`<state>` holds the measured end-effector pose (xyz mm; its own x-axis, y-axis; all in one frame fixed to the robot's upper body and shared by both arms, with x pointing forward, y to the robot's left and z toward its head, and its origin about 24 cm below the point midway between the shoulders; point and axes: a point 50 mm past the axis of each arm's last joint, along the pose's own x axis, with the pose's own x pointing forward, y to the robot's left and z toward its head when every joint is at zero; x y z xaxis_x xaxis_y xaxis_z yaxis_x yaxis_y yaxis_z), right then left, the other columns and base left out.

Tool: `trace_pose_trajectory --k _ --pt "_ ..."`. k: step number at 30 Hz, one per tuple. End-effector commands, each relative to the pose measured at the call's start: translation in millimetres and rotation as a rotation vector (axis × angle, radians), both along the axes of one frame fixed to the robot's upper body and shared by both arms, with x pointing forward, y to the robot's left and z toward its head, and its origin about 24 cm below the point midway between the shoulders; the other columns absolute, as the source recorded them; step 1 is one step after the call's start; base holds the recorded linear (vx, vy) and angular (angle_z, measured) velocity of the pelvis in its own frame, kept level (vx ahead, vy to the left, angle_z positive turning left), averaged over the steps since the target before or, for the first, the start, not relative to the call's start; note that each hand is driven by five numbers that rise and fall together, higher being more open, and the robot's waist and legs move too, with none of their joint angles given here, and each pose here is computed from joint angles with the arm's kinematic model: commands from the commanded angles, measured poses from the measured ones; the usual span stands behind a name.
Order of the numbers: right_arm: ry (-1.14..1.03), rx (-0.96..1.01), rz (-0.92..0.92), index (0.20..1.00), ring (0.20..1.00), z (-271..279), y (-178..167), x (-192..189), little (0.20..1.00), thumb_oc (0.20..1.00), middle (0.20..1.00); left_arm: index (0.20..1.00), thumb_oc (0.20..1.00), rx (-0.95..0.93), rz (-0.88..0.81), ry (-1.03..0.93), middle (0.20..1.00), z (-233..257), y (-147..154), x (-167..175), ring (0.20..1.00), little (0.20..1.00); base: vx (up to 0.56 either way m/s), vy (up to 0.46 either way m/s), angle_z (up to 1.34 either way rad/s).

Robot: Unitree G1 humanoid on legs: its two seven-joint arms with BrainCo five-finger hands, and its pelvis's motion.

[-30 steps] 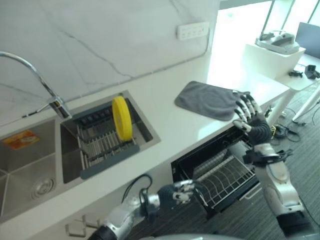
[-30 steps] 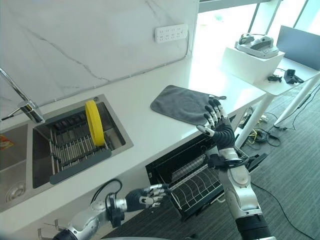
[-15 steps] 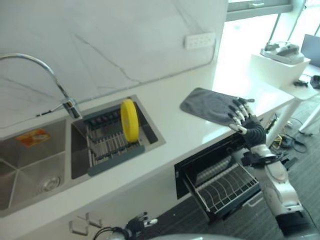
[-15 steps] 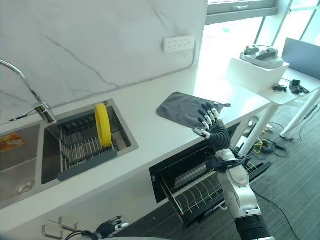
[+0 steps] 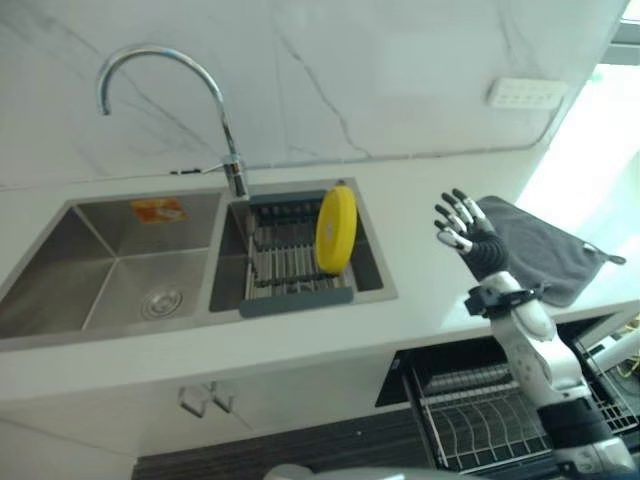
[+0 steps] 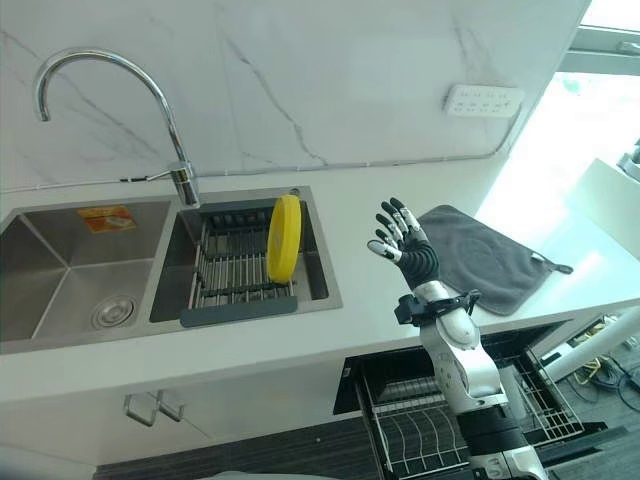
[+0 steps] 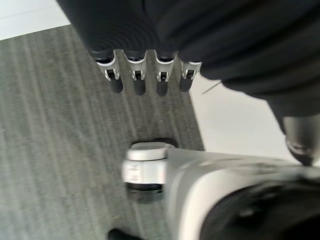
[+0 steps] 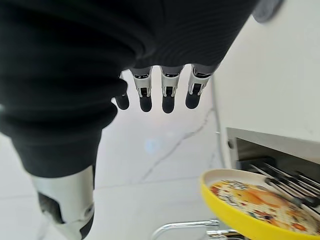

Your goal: Place the dishes in the dishwasher.

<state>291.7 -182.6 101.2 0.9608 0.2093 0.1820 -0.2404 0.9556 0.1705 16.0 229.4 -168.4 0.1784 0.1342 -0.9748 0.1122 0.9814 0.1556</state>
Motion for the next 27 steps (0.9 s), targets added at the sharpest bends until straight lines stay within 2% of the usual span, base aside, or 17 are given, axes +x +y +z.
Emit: trace_pose_trajectory --k 1,8,14,21,24,27 --pt "-0.059 0.005 -0.006 1.000 1.000 20.7 -0.4 11.4 1.000 1.000 1.000 1.000 1.000 0.007 -0.172 -0.042 1.000 -0.3 -7.0 24.4 1.000 1.000 0.18 0.119 0.22" --pt "-0.006 -0.034 -0.071 1.000 1.000 8.6 -11.6 19.7 1.000 1.000 1.000 1.000 1.000 -0.012 -0.233 -0.074 1.000 2.3 -9.7 32.1 1.000 1.000 0.09 0.046 0.32" --pt "0.019 -0.037 -0.107 1.000 1.000 7.9 -24.3 26.9 1.000 1.000 1.000 1.000 1.000 -0.002 -0.249 -0.026 1.000 2.2 -3.0 17.7 1.000 1.000 0.08 0.012 0.02" --pt "0.046 -0.031 -0.088 1.000 1.000 7.6 -19.4 35.3 1.000 1.000 1.000 1.000 1.000 -0.023 -0.225 -0.020 1.000 2.8 0.9 12.2 1.000 1.000 0.06 0.005 0.00" --pt "0.051 -0.034 -0.070 1.000 1.000 6.8 -15.3 35.5 1.000 1.000 1.000 1.000 1.000 -0.068 -0.102 -0.004 1.000 1.4 -2.5 6.8 1.000 1.000 0.00 0.000 0.00" --pt "0.040 -0.027 -0.058 1.000 1.000 9.1 -11.6 36.7 1.000 1.000 1.000 1.000 1.000 -0.066 -0.127 0.000 1.000 1.3 -2.4 4.6 1.000 1.000 0.02 -0.009 0.01"
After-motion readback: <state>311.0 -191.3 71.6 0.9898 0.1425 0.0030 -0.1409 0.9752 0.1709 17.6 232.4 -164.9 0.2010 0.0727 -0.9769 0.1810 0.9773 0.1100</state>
